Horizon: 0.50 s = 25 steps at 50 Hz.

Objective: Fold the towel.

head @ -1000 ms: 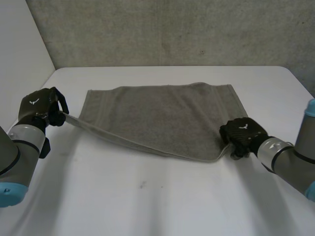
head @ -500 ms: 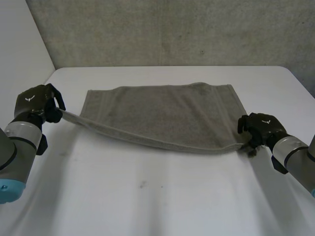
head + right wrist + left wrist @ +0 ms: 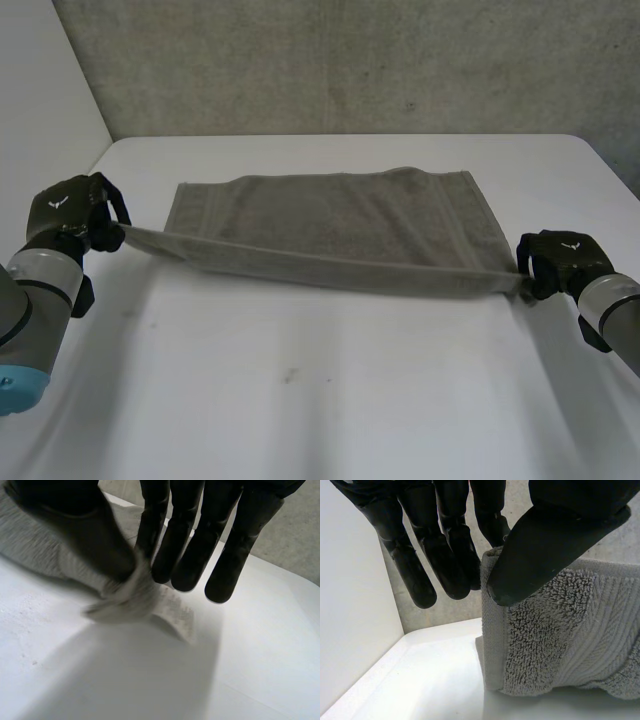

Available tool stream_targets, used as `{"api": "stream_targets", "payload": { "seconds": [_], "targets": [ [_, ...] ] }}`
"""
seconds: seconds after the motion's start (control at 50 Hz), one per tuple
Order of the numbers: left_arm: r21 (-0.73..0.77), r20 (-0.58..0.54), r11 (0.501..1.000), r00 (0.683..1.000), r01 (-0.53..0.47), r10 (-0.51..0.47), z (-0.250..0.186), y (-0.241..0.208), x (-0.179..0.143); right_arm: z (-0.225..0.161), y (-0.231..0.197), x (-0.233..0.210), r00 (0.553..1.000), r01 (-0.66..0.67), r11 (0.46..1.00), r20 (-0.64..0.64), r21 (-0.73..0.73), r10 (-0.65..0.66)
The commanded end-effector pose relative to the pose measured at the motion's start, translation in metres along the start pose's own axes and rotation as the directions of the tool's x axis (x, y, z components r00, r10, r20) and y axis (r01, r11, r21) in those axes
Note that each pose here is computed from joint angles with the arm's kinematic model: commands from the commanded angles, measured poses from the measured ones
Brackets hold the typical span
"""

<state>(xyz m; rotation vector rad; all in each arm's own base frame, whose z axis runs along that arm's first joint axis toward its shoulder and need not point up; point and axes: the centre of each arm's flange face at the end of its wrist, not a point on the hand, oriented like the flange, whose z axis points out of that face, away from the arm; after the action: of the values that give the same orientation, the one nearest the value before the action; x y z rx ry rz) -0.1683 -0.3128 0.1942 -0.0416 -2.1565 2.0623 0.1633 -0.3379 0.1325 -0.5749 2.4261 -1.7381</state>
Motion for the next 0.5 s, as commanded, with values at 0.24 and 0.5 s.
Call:
{"api": "stream_targets", "payload": {
  "seconds": [0.24,0.5],
  "targets": [
    [-0.041,-0.051,0.999,0.999,-0.018,0.016,-0.028,-0.012,0.009,-0.046,-0.076,-0.003,0.888,0.459,0.867,-0.055,0.196,-0.457],
    [-0.088,-0.105,0.995,0.993,-0.056,0.047,-0.103,-0.049,0.001,-0.132,-0.098,0.022,0.76,0.65,0.76,0.059,-0.035,-0.647]
  ]
}}
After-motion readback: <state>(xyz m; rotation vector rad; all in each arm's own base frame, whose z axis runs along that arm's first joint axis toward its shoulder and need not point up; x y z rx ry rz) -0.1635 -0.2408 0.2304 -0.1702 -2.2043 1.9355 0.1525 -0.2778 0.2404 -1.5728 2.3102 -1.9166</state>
